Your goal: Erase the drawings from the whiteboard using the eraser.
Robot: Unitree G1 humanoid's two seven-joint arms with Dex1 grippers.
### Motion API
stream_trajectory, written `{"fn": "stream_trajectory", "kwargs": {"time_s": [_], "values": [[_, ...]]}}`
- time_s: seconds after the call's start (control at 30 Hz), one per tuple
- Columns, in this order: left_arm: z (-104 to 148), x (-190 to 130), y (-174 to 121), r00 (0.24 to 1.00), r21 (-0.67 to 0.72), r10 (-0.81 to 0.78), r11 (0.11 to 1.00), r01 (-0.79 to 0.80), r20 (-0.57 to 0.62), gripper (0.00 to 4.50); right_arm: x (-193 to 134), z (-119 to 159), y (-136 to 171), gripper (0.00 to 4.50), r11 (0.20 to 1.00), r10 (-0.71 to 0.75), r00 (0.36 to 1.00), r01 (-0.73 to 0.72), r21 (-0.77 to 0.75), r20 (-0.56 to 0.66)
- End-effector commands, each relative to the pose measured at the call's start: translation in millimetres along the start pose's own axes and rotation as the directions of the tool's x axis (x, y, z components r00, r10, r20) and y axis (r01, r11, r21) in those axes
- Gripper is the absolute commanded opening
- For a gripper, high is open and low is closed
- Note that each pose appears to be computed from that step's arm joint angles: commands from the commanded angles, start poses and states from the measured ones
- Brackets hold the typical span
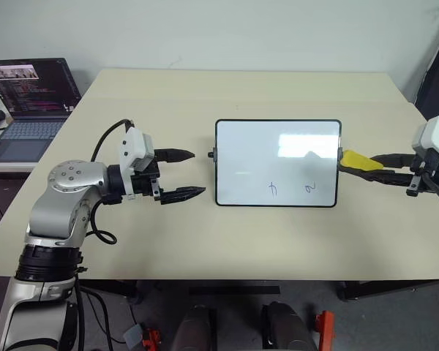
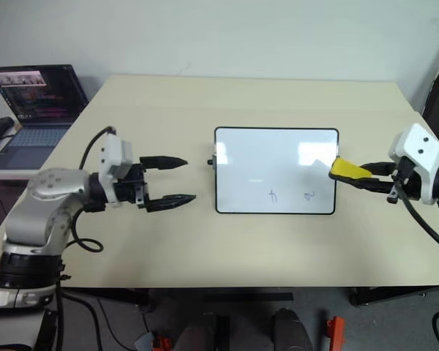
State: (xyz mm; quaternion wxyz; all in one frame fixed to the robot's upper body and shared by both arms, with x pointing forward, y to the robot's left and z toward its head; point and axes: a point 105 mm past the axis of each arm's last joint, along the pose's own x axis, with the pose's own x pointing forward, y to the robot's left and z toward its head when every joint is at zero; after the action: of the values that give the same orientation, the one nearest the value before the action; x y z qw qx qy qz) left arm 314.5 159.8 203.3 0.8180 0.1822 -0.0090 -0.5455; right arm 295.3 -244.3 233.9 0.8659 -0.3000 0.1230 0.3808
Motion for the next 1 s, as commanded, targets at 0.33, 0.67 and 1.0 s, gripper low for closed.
{"fn": "stream_trajectory", "kwargs": {"time_s": [0.33,0.67,1.0], "values": [[10,4,-7,0.999,0.024,-0.021,0.999,0.021,0.031,4.50,49,33,14,0.97,0.994,-0.009,0.985,0.028,-0.110,0.170],[5,21,-19,0.995,-0.019,-0.075,0.997,0.076,0.061,4.50,118,33,29,0.97,0.981,-0.035,0.979,0.072,-0.181,0.202],[7,22,-21,0.995,-0.025,-0.072,0.997,0.074,0.074,4.50,163,-11,52,0.97,0.966,0.012,1.000,-0.006,-0.260,0.022]]}}
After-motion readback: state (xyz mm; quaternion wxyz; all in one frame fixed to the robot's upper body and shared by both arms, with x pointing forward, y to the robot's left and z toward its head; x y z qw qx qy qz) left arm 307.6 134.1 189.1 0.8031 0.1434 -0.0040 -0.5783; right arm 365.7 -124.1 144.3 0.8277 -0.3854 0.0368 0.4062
